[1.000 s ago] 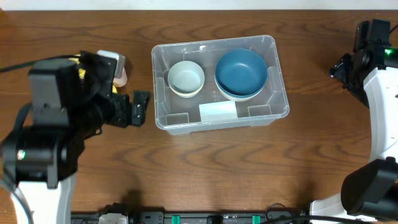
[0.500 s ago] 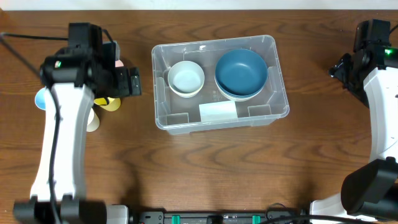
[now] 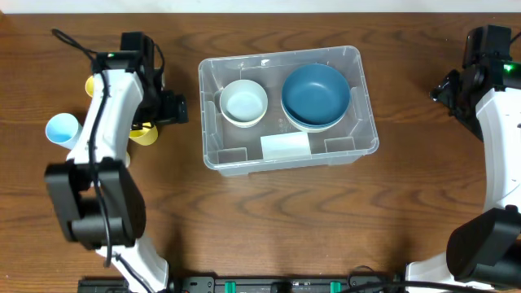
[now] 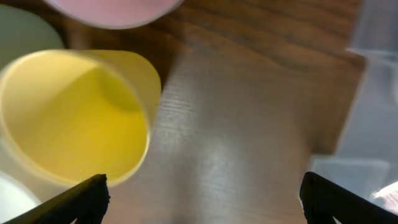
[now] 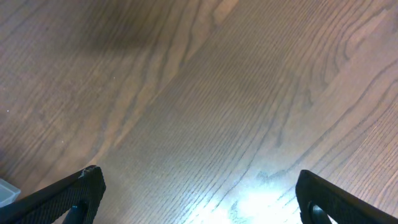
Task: Pack container
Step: 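Reach the left gripper to the yellow cup and grasp it, then carry the yellow cup into the container and release, then move the left gripper back and grasp the pink cup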
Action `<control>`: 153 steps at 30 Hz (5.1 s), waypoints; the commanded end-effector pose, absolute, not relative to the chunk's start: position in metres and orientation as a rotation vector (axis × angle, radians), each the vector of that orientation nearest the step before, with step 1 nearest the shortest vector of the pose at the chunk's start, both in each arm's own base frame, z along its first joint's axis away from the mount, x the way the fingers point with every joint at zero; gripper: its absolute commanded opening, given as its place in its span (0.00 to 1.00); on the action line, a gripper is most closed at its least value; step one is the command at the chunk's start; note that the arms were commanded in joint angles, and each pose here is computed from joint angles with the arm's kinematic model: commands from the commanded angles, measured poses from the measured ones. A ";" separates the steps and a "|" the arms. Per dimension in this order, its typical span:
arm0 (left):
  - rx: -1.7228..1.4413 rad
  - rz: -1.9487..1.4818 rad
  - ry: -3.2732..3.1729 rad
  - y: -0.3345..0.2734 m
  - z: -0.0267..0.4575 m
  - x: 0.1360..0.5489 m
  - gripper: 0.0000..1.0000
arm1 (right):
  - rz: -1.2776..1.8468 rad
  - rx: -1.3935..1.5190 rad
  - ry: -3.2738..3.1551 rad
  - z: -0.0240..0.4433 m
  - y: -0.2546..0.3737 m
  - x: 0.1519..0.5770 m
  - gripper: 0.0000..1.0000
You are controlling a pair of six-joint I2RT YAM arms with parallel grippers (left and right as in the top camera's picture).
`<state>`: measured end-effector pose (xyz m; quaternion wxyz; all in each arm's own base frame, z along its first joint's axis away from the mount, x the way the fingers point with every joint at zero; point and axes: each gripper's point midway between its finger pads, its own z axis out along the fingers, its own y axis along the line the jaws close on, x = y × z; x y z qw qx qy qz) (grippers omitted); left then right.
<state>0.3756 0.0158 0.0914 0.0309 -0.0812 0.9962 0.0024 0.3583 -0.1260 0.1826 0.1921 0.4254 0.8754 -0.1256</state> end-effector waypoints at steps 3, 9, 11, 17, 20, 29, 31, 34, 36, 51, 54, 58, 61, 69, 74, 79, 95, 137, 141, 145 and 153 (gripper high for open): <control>-0.274 0.034 3.105 0.022 0.066 0.383 0.98 | -0.372 1.216 2.437 0.184 -0.130 0.357 0.99; -0.257 0.078 3.112 0.033 0.052 0.388 0.98 | -0.373 1.216 2.437 0.184 -0.130 0.357 0.99; -0.264 0.104 3.100 0.038 0.052 0.391 0.95 | -0.372 1.216 2.437 0.184 -0.130 0.357 0.99; -0.271 0.103 3.093 0.039 0.052 0.392 0.09 | -0.372 1.216 2.437 0.184 -0.130 0.357 0.99; -0.290 0.103 3.108 0.039 0.052 0.388 0.06 | -0.372 1.216 2.437 0.184 -0.130 0.357 0.99; -0.323 0.100 3.093 0.028 0.086 0.372 0.06 | -0.372 1.216 2.437 0.184 -0.130 0.357 0.99; -0.306 0.089 3.031 0.022 0.113 0.371 0.06 | -0.373 1.216 2.437 0.184 -0.130 0.357 0.99; -0.237 0.051 2.910 0.005 0.163 0.365 0.06 | -0.372 1.216 2.437 0.184 -0.130 0.357 0.99; -0.153 -0.033 2.819 -0.017 0.198 0.357 0.06 | -0.372 1.216 2.437 0.184 -0.130 0.357 0.99; 0.865 -0.356 2.440 -0.218 0.261 0.293 0.06 | -0.372 1.216 2.437 0.184 -0.130 0.357 0.99; 0.954 -0.350 2.505 -0.242 0.227 0.295 0.06 | -0.372 1.216 2.437 0.184 -0.130 0.357 0.99; 1.009 -0.328 2.595 -0.259 0.181 0.304 0.06 | -0.373 1.216 2.437 0.184 -0.130 0.357 0.99; 1.029 -0.316 2.670 -0.267 0.145 0.311 0.06 | -0.372 1.216 2.437 0.184 -0.130 0.357 0.99; 1.090 -0.368 2.790 -0.285 0.085 0.308 0.06 | -0.373 1.216 2.437 0.184 -0.130 0.357 0.99; 1.126 -0.362 2.803 -0.296 0.063 0.307 0.06 | -0.372 1.216 2.437 0.184 -0.130 0.357 0.99; 1.138 -0.358 2.807 -0.298 0.057 0.306 0.43 | -0.373 1.216 2.437 0.184 -0.130 0.357 0.99; 1.070 -0.278 2.655 -0.282 0.133 0.314 0.86 | -0.372 1.216 2.437 0.184 -0.130 0.357 0.99; 0.075 0.080 2.799 0.009 0.079 0.465 0.90 | -0.373 1.216 2.437 0.184 -0.130 0.357 0.99; 0.034 0.085 2.797 0.022 0.074 0.468 0.90 | -0.372 1.216 2.437 0.184 -0.130 0.357 0.99; 0.007 0.088 2.789 0.031 0.074 0.469 0.89 | -0.372 1.216 2.437 0.184 -0.130 0.357 0.99; 0.002 0.085 2.819 0.033 0.060 0.468 0.63 | -0.372 1.216 2.437 0.184 -0.130 0.357 0.99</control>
